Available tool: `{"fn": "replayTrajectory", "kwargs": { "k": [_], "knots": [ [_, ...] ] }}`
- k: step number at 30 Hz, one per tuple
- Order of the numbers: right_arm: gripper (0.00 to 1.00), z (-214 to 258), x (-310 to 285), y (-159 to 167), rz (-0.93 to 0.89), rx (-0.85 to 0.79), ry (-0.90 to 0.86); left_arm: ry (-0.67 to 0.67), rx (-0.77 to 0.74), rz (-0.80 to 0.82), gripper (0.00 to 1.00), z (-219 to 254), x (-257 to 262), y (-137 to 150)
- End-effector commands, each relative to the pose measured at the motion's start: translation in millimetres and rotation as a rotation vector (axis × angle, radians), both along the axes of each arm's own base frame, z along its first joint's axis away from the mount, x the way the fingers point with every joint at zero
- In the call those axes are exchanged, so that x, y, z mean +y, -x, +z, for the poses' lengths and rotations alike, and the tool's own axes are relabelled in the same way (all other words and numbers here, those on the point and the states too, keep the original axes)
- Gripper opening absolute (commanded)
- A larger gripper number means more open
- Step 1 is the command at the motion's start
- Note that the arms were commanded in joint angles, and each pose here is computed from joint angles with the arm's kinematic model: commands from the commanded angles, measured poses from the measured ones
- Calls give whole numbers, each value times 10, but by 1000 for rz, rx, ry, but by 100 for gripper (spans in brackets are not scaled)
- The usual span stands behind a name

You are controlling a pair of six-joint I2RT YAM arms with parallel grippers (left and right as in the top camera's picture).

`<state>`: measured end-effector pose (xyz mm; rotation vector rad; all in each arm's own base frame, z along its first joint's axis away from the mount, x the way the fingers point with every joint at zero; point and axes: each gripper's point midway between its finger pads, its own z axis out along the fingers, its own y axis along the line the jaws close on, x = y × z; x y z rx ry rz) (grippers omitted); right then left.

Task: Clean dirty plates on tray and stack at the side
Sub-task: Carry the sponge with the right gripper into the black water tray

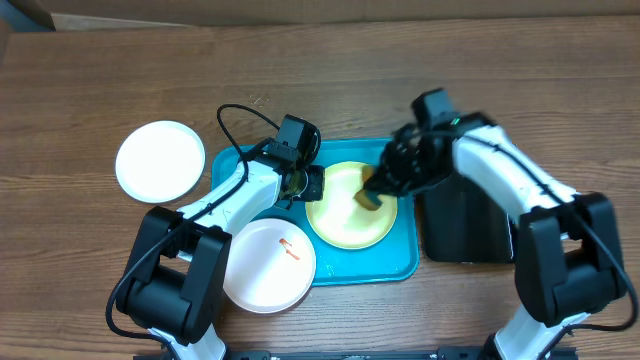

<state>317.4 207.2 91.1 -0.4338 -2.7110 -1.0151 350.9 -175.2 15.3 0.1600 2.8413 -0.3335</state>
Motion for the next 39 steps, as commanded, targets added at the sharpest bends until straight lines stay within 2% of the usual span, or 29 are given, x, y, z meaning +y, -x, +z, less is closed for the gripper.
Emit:
{"fn": "replayTrajectory", "kwargs": {
  "k": [1, 5, 10, 13, 19, 23, 24, 26, 29, 34, 39],
  "knots": [
    [4, 193, -509, -314, 33, -204, 233, 1, 13, -1, 15, -38, -7, 25],
    [4, 101, -1154, -390, -21, -199, 514, 1, 12, -1, 15, -36, -8, 23],
    [4, -84, -1715, -297, -16, -172, 815, 1, 12, -1, 15, -36, -9, 22],
    [4, -226, -1883, -256, 11, -180, 912, 1, 12, -1, 15, -36, -9, 22],
    [4, -565, -1879, -160, 123, -215, 900, 1, 12, -1, 14, -36, -8, 21],
    [4, -602, -1876, -138, 157, -222, 894, 2, 10, -1, 14, -35, -10, 17],
    [6, -599, -1874, -143, 171, -228, 893, 2, 9, -1, 14, -34, -11, 15],
    [22, -592, -1873, -153, 185, -235, 892, 3, 9, -1, 14, -34, -11, 16],
    [36, -566, -1814, -183, 192, -247, 860, 2, 9, -1, 15, -35, -11, 15],
    [43, -468, -1663, -272, 178, -271, 779, 3, 8, -1, 15, -34, -12, 14],
    [39, -379, -1616, -333, 171, -285, 757, 3, 9, -1, 15, -34, -12, 15]
  ]
}}
